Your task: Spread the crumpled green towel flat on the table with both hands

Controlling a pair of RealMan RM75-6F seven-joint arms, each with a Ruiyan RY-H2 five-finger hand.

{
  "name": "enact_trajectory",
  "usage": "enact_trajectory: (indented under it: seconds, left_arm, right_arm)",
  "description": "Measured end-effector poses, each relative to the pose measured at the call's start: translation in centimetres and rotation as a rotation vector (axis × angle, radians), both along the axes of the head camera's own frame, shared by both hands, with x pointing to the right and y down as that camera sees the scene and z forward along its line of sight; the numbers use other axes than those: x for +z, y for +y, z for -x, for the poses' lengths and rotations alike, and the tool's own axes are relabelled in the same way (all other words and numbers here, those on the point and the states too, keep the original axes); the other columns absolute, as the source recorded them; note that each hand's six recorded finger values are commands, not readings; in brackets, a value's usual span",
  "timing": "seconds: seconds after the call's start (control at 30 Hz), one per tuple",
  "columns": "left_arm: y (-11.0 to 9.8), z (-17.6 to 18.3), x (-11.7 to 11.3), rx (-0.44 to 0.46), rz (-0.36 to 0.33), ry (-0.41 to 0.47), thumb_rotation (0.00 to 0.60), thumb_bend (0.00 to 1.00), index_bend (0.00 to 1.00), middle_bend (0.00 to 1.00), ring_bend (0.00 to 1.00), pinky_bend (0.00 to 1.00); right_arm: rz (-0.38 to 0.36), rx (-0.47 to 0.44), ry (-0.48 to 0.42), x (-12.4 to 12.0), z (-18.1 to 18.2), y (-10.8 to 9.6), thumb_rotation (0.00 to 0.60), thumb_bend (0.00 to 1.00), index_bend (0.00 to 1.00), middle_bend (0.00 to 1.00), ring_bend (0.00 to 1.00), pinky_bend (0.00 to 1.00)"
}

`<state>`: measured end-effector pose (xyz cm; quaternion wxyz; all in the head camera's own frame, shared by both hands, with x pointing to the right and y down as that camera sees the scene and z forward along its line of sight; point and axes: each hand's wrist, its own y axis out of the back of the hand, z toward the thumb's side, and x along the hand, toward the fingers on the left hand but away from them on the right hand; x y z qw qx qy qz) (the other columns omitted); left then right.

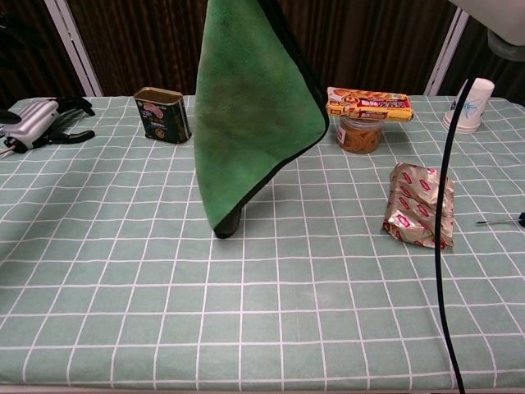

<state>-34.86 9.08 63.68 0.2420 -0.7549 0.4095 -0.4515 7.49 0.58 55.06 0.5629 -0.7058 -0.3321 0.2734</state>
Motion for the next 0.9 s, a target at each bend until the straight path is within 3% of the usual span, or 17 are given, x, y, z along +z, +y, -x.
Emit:
enact_trajectory:
  seconds: [0.2,0.47,0.57,0.73,0.9]
  left_arm:
    - [0.1,0.4,0.8,-0.004,0.011,-0.02,0.6,0.02,0.29,0.18,0.16,0.24]
    - [0.6,0.7,2.4,-0.026,0.068,-0.003,0.599,0.02,0.3,0.18,0.16,0.24]
    - [0.6,0.5,3.4,-0.043,0.1,0.011,0.534,0.0,0.3,0.18,0.16,0.24]
    - [0.5,-0.2,5.0,-0.076,0.166,0.037,0.371,0.0,0.29,0.18,0.16,0.25]
    - [0.3,-0.7,6.8,-0.106,0.234,0.044,0.312,0.0,0.29,0.18,0.16,0.25]
  right_arm:
    - [-0.067,0.011,0.1,-0.5,0.0,-0.2,0.6,0.5,0.79,0.3,0.1,0.0]
    - [0.039,-0.028,0.129,1.0,1.1,1.3,0.6,0.5,0.79,0.29,0.1,0.0]
    - [0.058,-0.055,0.145,2.0,2.5,2.0,0.6,0.5,0.79,0.29,0.1,0.0]
    - [0.089,-0.066,0.178,4.1,5.1,2.2,0.6,0.5,0.8,0.27,0.08,0.0]
    - [0.062,-0.064,0.226,5.4,8.0,1.7,0.6,0.5,0.79,0.27,0.08,0.0]
